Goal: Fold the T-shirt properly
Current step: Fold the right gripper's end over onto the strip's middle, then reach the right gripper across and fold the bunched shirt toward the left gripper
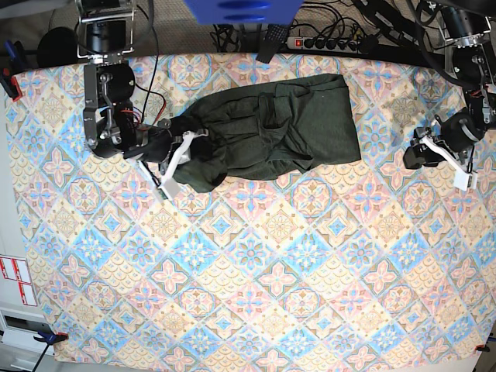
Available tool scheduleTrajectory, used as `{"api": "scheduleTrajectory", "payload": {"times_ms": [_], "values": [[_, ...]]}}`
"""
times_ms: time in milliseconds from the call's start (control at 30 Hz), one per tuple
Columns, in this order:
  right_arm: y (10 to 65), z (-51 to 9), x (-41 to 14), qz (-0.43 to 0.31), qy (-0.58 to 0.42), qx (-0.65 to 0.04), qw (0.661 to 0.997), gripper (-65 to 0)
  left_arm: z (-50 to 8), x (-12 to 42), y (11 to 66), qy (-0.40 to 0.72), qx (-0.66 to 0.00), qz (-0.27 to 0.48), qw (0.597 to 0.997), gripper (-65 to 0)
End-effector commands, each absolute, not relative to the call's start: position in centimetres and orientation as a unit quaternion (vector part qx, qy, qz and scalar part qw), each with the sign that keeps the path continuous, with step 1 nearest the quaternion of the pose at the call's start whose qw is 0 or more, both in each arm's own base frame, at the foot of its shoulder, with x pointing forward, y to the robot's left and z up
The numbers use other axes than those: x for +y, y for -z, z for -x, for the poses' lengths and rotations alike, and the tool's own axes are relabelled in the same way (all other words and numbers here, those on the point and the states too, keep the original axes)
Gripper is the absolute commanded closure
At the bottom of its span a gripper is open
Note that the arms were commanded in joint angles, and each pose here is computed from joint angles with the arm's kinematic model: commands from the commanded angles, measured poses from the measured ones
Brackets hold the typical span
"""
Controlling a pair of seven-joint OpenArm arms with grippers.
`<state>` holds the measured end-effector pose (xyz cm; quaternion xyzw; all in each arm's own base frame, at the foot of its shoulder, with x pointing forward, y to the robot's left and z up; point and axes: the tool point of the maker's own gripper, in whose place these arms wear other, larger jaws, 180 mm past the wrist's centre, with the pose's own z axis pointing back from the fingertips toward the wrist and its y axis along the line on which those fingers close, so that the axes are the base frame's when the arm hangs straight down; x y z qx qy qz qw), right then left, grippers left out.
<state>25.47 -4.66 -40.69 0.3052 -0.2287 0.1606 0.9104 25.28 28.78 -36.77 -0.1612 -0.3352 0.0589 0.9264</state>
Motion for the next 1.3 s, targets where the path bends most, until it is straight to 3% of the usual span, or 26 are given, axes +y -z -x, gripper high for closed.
{"api": "scheduleTrajectory", "payload": {"times_ms": [0, 267, 800, 1033, 1133, 1267], "values": [[38.6, -26.6, -3.2, -0.325, -0.173, -0.26, 0.893, -8.8, -25.9, 29.9, 35.7, -0.052, -0.352, 0.143, 0.924, -31.7], [36.8, -25.3, 1.9, -0.361, -0.225, -0.264, 0.866, -9.0, -25.5, 30.2, 36.2, -0.047, -0.341, 0.126, 0.93, -31.7], [33.9, -25.7, 8.2, -0.344, -0.394, -0.256, 0.813, -9.1, -24.7, 30.0, 36.9, -0.045, -0.329, 0.127, 0.935, -31.7], [35.0, -23.9, 11.2, -0.297, -0.553, -0.238, 0.741, -9.1, -24.6, 28.1, 37.8, -0.042, -0.321, 0.147, 0.935, -31.7], [35.5, -23.1, 12.5, -0.304, -0.565, -0.222, 0.734, -9.1, -24.6, 27.6, 38.0, -0.039, -0.318, 0.151, 0.935, -31.7], [36.3, -22.2, 13.1, -0.307, -0.574, -0.206, 0.73, -14.2, -24.4, 26.8, 38.4, -0.047, -0.317, 0.162, 0.933, -31.7]]}}
